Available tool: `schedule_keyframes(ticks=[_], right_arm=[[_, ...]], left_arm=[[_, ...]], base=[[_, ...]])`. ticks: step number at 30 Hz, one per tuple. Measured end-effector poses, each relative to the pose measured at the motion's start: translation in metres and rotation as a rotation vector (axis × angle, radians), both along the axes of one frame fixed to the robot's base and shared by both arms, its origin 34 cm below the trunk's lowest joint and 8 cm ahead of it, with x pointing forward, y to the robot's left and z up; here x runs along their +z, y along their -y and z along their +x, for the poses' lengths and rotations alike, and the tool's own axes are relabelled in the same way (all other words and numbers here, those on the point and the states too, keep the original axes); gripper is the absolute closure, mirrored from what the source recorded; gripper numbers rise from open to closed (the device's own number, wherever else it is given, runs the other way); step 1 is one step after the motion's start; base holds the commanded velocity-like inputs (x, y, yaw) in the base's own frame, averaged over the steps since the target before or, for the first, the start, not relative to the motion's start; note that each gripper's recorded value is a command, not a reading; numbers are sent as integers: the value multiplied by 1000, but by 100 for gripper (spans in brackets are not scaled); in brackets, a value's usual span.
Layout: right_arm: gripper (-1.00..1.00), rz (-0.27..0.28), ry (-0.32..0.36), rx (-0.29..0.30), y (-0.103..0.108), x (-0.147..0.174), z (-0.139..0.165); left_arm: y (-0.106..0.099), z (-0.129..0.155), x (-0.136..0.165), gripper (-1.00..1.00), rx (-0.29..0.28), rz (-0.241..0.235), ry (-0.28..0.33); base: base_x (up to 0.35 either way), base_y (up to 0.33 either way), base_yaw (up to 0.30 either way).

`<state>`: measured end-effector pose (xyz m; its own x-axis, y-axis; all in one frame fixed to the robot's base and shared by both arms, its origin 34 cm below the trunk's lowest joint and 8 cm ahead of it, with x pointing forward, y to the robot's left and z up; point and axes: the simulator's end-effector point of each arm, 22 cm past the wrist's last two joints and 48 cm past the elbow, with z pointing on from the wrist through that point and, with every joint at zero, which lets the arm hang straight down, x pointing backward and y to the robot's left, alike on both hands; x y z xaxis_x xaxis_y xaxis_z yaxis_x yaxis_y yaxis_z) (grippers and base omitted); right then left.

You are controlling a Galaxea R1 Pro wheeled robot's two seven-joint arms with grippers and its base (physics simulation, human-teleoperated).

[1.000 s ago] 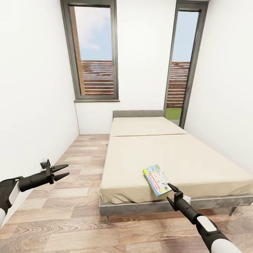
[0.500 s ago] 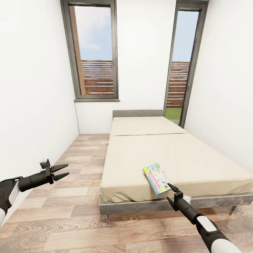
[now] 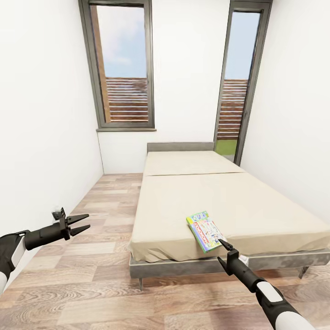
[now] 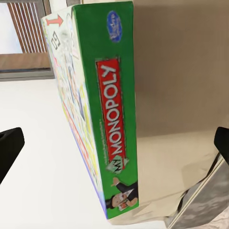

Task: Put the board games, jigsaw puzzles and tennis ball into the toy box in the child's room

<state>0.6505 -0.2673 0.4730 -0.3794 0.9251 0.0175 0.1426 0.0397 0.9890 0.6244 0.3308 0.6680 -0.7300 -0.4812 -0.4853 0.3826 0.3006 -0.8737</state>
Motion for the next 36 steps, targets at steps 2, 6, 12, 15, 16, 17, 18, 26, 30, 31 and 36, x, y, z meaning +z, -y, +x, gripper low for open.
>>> schedule_keyframes(ticks=[2, 6, 12, 15, 16, 17, 18, 26, 30, 31, 36], right_arm=[[-100, 0, 0, 0, 0, 0, 0], [-100, 0, 0, 0, 0, 0, 0], [-100, 0, 0, 0, 0, 0, 0], [-100, -6, 2, -6, 2, 0, 1], [-100, -7, 3, -8, 2, 0, 1], [-100, -8, 3, -9, 2, 0, 1], [-100, -9, 4, -10, 2, 0, 1], [-100, -12, 4, -11, 3, 0, 1], [-100, -12, 4, -11, 2, 0, 1], [-100, -12, 4, -11, 2, 0, 1], [-100, -13, 2, -9, 2, -1, 1]], left_arm=[[0, 0, 0, -100, 0, 0, 0], [0, 0, 0, -100, 0, -1, -1], [0, 0, 0, -100, 1, 0, 0], [-1, 0, 0, -100, 1, 0, 1], [-1, 0, 0, -100, 1, 0, 1], [-1, 0, 1, -100, 1, -1, 1], [-1, 0, 1, -100, 1, 0, 1], [-1, 0, 0, -100, 2, 1, 2], [-1, 0, 0, -100, 2, 1, 2], [-1, 0, 0, -100, 2, 1, 2], [-1, 0, 0, -100, 2, 1, 2]], base=[[0, 0, 0], [0, 0, 0], [2, 1, 0], [76, 55, 0], [132, 98, 0], [137, 88, 0], [119, 70, 0], [46, 27, 0], [7, 4, 0], [3, 2, 0], [1, 1, 0]])
